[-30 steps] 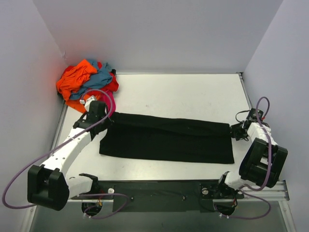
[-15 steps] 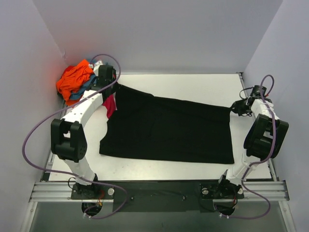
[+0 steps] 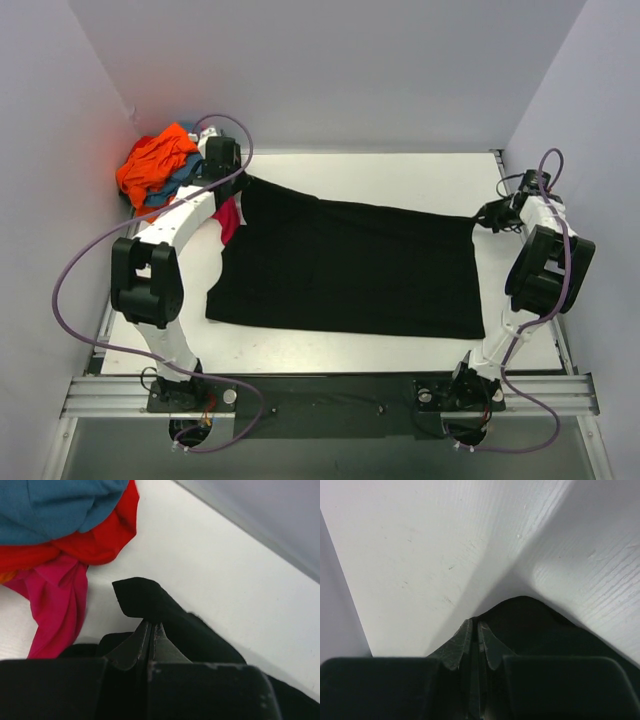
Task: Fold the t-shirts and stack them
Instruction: Fold the other side of the tshirt into a rectangle
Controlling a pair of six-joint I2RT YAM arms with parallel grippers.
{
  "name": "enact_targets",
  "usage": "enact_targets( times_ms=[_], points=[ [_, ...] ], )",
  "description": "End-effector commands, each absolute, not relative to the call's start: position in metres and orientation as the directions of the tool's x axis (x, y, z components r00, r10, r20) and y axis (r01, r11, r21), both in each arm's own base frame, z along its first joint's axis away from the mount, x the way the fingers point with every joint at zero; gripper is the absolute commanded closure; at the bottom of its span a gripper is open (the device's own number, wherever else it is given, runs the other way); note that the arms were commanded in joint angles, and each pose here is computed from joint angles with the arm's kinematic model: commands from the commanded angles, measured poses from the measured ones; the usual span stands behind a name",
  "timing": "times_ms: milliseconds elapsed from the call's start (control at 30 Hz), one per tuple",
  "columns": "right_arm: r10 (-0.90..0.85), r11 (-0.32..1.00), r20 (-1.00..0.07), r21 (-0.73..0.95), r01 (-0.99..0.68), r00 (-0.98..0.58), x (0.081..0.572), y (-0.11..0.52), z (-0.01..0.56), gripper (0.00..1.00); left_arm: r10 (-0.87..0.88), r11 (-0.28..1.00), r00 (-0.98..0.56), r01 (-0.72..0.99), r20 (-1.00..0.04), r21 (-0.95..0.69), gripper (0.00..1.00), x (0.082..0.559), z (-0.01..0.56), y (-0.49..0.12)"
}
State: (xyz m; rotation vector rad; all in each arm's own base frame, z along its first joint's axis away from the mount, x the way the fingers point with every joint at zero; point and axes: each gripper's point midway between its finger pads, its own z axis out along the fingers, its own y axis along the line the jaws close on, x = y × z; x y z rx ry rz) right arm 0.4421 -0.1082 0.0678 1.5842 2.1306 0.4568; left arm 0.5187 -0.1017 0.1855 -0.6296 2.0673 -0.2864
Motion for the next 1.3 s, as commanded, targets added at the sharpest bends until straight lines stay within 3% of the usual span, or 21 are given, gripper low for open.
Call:
enact_targets(
  times_ms=[0,433,1267],
  points=[
    [0.958,0.285,-0.172,0.515,0.808,-0.228,0.427,-0.112,0.092,1.00,-0.545,0.838,-0.411,-0.275,-0.731,-0.471,1.00,0.511,0.196,-0.101],
    [0.958,0.285,-0.171,0.500,0.818,-0.230,0.395,-0.114,0.097,1.00,-0.519,0.855,-0.427,-0.265,-0.740,-0.446,1.00,0.490,0.199,-0.101],
    [0.964,0.257,-0.165,0.407,0.877,-0.206,0.291,-0.096,0.066,1.00,-0.455,0.889,-0.499,-0.297,-0.738,-0.348,1.00,0.359,0.153,-0.085]
  ],
)
